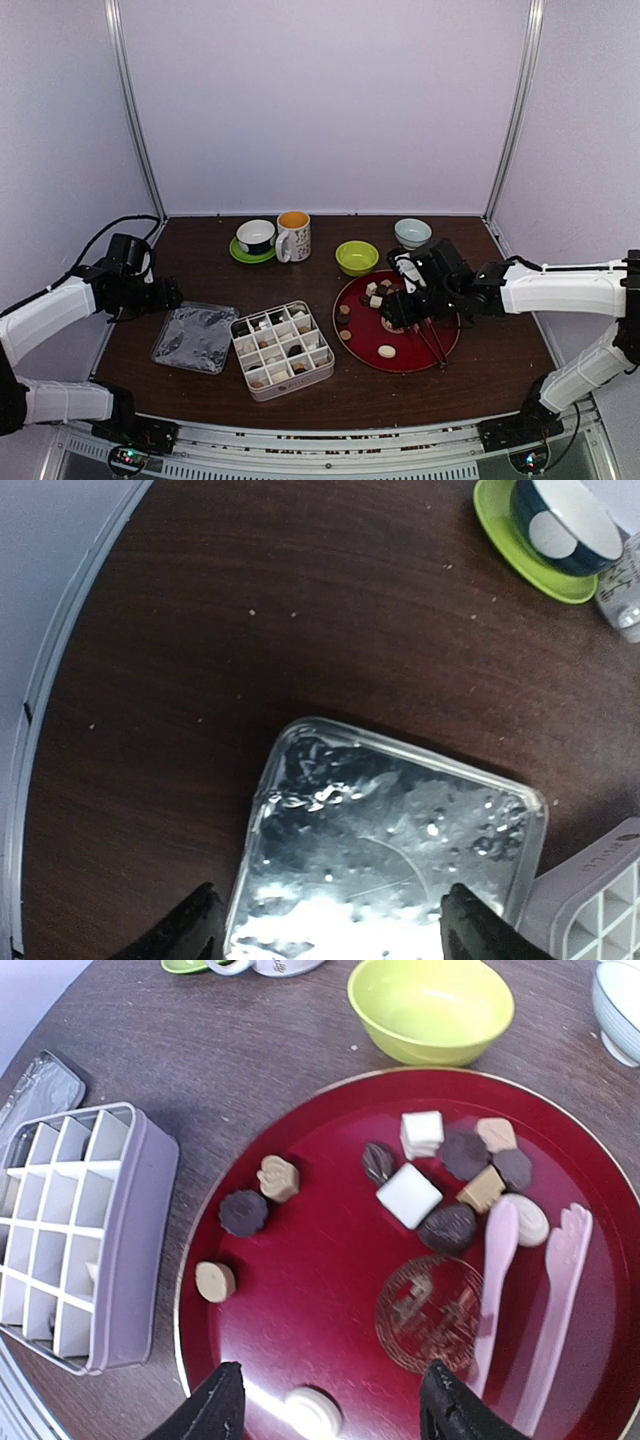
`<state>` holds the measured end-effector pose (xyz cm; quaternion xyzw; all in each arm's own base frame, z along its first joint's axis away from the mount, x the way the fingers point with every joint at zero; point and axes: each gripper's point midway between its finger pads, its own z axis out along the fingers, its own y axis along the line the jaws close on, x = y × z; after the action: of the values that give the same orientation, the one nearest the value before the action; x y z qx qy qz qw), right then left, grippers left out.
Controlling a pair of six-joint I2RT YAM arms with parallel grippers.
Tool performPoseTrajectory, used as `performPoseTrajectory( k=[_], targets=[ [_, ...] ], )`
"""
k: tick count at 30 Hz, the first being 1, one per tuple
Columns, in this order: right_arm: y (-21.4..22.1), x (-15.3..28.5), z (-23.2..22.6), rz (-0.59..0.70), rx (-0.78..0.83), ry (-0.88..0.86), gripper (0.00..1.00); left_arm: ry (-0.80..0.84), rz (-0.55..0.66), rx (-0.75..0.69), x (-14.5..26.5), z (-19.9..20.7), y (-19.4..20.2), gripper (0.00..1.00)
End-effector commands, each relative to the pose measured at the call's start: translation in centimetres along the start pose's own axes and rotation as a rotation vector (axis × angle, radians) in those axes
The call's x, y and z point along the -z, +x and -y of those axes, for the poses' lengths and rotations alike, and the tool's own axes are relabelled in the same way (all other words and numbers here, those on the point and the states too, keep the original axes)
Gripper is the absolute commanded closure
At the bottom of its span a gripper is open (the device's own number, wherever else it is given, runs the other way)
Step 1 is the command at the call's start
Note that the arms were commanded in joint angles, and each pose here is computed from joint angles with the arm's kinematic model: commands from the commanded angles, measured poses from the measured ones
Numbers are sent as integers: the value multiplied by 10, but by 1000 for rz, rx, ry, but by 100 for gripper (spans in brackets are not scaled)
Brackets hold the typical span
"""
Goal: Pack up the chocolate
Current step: Place the clamp on the plate, then pick up the box lid from the corner of the board.
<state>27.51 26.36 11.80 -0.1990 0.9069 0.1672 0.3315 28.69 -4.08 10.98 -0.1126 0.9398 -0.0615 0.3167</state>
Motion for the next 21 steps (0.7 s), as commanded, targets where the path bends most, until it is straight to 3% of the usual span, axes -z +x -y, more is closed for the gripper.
performPoseTrajectory(
  k=[1,5,18,21],
  targets=[
    [-16,-4,-15,27,20,-66,40,-121,-36,-8,-7,-22,11,32],
    [-21,-4,-24,52,-10,-116,40,-152,-90,-16,-21,-29,25,41],
    [-5,-1,-21,60,-44,-134,40,-143,-195,70,-48,-49,49,49],
    [-1,1,-19,65,-47,-134,40,-140,-232,72,-54,-49,52,57]
  ],
)
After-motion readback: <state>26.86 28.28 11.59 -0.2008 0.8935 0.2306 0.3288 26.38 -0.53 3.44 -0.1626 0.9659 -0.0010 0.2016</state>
